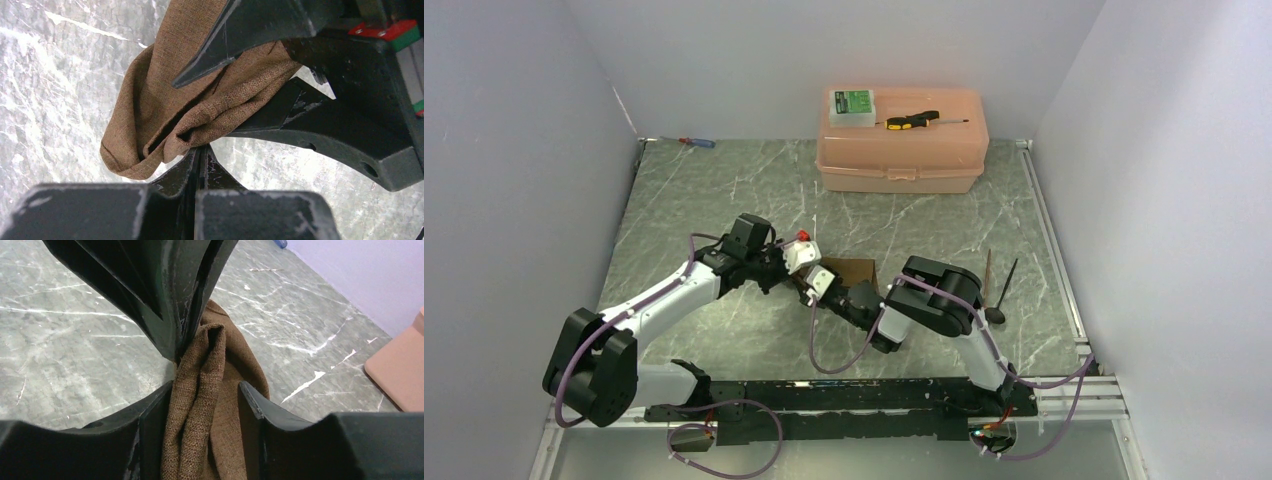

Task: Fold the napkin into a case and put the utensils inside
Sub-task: Pass from the left arm to the right, then fold the 2/3-rectangle-folded napkin at the center of the board.

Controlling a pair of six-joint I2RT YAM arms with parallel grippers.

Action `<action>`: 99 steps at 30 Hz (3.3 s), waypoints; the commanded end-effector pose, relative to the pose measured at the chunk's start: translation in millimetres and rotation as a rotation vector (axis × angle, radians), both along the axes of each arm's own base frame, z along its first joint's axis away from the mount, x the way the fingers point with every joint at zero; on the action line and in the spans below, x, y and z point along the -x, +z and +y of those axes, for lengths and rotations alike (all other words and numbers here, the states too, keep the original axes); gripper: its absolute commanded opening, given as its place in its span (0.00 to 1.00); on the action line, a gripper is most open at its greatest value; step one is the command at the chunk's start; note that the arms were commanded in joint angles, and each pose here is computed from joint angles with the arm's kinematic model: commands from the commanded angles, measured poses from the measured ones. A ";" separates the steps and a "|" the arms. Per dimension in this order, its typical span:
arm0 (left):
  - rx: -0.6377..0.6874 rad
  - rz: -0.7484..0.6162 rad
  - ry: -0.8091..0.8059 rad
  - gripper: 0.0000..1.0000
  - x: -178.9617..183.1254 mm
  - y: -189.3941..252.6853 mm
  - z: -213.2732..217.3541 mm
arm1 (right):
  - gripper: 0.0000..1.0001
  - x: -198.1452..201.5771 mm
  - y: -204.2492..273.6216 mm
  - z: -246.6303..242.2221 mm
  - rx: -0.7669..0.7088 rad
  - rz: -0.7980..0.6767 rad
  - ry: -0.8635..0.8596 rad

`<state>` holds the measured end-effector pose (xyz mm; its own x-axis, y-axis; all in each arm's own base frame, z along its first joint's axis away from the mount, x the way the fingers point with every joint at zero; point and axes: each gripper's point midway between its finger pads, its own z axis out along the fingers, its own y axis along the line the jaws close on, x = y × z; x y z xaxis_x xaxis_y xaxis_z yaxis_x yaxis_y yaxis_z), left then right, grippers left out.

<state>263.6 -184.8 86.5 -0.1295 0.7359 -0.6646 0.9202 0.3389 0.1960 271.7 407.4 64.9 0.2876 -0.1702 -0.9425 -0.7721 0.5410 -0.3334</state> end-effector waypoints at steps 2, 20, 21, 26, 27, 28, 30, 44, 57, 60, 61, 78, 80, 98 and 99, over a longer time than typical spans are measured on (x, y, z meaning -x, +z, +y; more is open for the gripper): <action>0.010 -0.018 -0.008 0.03 -2.0 10.2 -3.7 | 0.51 -4.1 72.3 8.4 -0.258 -0.084 0.002; 0.015 -0.009 0.076 0.41 6.8 30.0 20.6 | 0.15 2.0 59.8 11.9 -0.258 -0.033 0.041; 0.017 -0.009 0.074 0.44 8.0 31.7 23.5 | 0.15 2.0 59.8 11.5 -0.260 -0.030 0.042; 0.013 -0.095 0.010 0.55 6.4 27.7 32.2 | 0.15 4.3 57.5 10.4 -0.269 -0.001 0.059; 0.015 -0.109 -0.021 0.55 8.5 23.3 30.6 | 0.16 4.7 56.6 10.6 -0.271 0.006 0.062; 0.020 -0.128 -0.057 0.56 9.2 21.7 27.7 | 0.16 5.2 56.3 11.2 -0.275 0.014 0.068; 0.029 -0.181 -0.126 0.57 7.8 19.8 22.0 | 0.18 5.3 54.6 10.0 -0.274 0.023 0.068; 0.011 -0.387 -0.233 0.59 -23.2 13.9 12.8 | 0.19 21.0 44.0 11.9 -0.265 0.084 0.156; 0.005 -0.411 -0.379 0.63 -10.8 -0.3 5.7 | 0.17 13.9 39.5 11.3 -0.300 0.156 0.172; -0.001 -0.441 -0.323 0.56 -23.1 5.4 8.3 | 0.15 11.9 35.8 10.7 -0.303 0.174 0.166; -0.007 -0.436 -0.326 0.52 -21.9 4.4 9.3 | 0.15 10.9 35.5 10.2 -0.305 0.179 0.164; -0.012 -0.418 -0.406 0.49 -10.9 -10.4 4.9 | 0.06 7.4 30.2 11.4 -0.326 0.243 0.196; -0.017 -0.430 -0.399 0.49 -15.7 -11.2 4.0 | 0.05 8.2 30.6 11.8 -0.327 0.240 0.199; -0.018 -0.446 -0.455 0.32 -12.7 -17.0 -8.3 | 0.03 6.1 35.5 13.4 -0.347 0.248 0.212; -0.019 -0.445 -0.448 0.32 -12.4 -17.1 -8.0 | 0.03 5.8 34.6 12.5 -0.349 0.255 0.210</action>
<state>275.8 -188.3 63.5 0.4519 0.6792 -0.5784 0.8211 -0.0632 0.5673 260.4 414.4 48.2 -0.0582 0.0286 -0.9979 -0.9019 0.4271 0.0648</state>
